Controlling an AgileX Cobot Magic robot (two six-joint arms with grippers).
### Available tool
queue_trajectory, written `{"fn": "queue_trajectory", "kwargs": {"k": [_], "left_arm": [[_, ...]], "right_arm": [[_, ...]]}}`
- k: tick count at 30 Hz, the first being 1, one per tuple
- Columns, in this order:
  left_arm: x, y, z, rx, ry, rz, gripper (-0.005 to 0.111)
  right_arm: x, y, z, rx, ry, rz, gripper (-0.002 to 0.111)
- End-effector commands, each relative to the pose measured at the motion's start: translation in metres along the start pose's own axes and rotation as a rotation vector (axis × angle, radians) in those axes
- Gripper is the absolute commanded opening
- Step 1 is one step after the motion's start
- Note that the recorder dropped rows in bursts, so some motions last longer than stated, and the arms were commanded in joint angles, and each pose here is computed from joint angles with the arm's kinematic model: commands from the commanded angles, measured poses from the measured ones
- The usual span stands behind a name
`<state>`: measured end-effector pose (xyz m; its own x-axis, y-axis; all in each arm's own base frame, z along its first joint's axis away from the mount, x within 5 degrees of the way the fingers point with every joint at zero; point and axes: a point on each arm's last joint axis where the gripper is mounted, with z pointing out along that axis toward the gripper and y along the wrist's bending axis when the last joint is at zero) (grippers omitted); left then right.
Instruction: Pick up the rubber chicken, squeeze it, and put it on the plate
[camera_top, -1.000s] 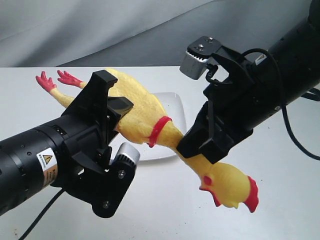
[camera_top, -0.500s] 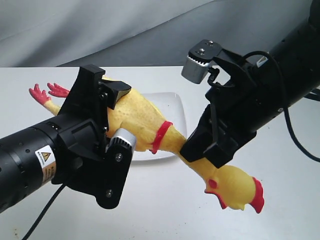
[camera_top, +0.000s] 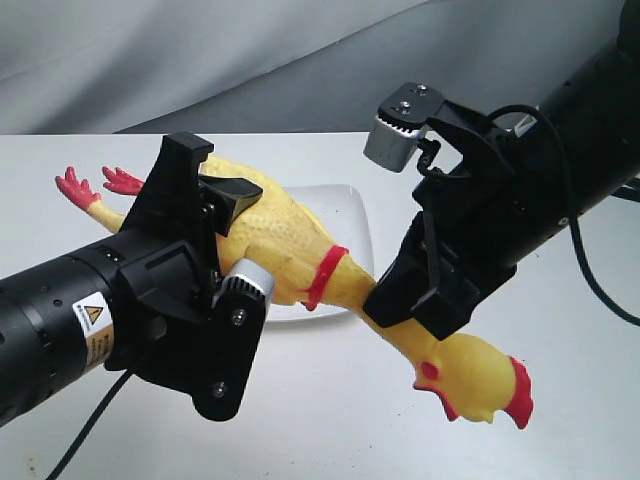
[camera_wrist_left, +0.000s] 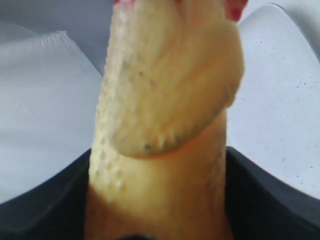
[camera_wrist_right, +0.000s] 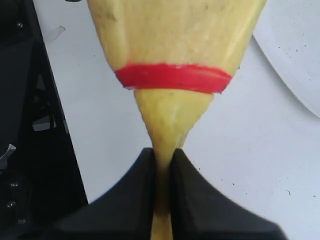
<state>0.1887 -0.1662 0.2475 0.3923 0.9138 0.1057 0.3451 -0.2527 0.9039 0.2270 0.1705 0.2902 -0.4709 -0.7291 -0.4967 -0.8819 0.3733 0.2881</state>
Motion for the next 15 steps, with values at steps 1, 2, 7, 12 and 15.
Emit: {"fn": "queue_trajectory", "kwargs": {"k": [1, 2, 7, 12, 15], "left_arm": [[-0.0017, -0.0002, 0.0007, 0.010, -0.020, -0.018, 0.000], [-0.0019, -0.0003, 0.0007, 0.010, -0.022, -0.018, 0.000], [-0.0060, -0.0016, 0.0005, 0.026, -0.066, -0.020, 0.014], [-0.0055, -0.0030, 0.0005, 0.042, -0.061, -0.055, 0.067], [-0.0054, -0.0030, 0.0005, 0.042, -0.059, -0.082, 0.081]], "right_arm": [[-0.0033, 0.0014, -0.0022, 0.011, -0.034, -0.011, 0.000], [-0.0033, 0.0014, -0.0022, 0.011, -0.034, -0.011, 0.000], [-0.0033, 0.0014, -0.0022, 0.011, -0.034, -0.009, 0.000], [-0.0034, 0.0013, -0.0022, 0.012, -0.036, -0.007, 0.000], [-0.0036, 0.0014, -0.0022, 0.011, -0.037, -0.006, 0.000]]}}
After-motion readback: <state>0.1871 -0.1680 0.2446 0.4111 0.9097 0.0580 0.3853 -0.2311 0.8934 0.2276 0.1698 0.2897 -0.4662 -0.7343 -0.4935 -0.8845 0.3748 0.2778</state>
